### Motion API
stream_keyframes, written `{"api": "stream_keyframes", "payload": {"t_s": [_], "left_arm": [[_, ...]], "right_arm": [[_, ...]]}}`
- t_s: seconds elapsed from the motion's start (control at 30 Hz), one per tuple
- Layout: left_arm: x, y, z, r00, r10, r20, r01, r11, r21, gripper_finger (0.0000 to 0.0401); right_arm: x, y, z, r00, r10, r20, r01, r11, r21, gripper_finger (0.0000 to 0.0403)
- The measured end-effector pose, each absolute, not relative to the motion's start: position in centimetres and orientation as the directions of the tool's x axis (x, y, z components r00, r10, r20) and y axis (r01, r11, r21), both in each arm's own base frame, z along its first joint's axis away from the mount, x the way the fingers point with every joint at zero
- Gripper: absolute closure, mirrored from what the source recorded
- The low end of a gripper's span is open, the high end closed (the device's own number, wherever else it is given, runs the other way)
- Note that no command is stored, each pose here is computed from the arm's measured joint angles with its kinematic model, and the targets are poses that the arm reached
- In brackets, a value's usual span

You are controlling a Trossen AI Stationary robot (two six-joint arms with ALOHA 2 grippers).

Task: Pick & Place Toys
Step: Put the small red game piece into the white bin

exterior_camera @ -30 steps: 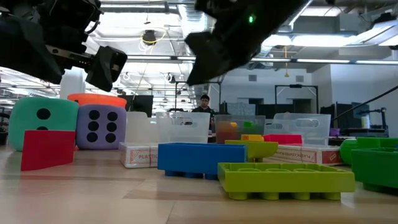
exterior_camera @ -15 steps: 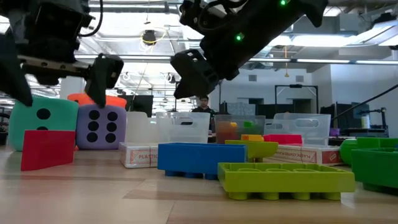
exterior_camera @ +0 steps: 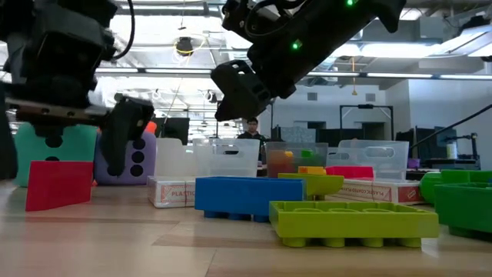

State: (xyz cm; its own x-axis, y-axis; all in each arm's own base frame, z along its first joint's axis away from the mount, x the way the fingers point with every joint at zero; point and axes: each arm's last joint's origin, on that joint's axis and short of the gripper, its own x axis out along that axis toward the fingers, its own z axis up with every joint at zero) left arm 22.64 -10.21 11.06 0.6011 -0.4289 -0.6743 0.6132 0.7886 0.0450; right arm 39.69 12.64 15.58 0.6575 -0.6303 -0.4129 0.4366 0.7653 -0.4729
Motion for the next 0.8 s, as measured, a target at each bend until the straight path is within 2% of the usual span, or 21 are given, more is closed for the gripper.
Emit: {"api": "stream_keyframes", "payload": {"t_s": [0.23, 0.37, 0.8], "left_arm": [[22.80, -10.28, 10.25, 0.589, -0.424, -0.688, 0.597, 0.802, 0.017, 0.0069], [22.82, -10.29, 10.27, 0.591, -0.425, -0.686, 0.597, 0.802, 0.017, 0.0085], [22.69, -10.67, 10.33, 0.588, -0.438, -0.680, 0.581, 0.813, -0.020, 0.0223]], "right_arm": [[39.69, 12.66, 15.57, 0.658, -0.629, -0.414, 0.437, 0.767, -0.471, 0.0158], [39.69, 12.65, 15.57, 0.658, -0.629, -0.414, 0.437, 0.767, -0.470, 0.0158], [39.71, 12.58, 15.59, 0.657, -0.630, -0.414, 0.438, 0.766, -0.470, 0.0158]]}}
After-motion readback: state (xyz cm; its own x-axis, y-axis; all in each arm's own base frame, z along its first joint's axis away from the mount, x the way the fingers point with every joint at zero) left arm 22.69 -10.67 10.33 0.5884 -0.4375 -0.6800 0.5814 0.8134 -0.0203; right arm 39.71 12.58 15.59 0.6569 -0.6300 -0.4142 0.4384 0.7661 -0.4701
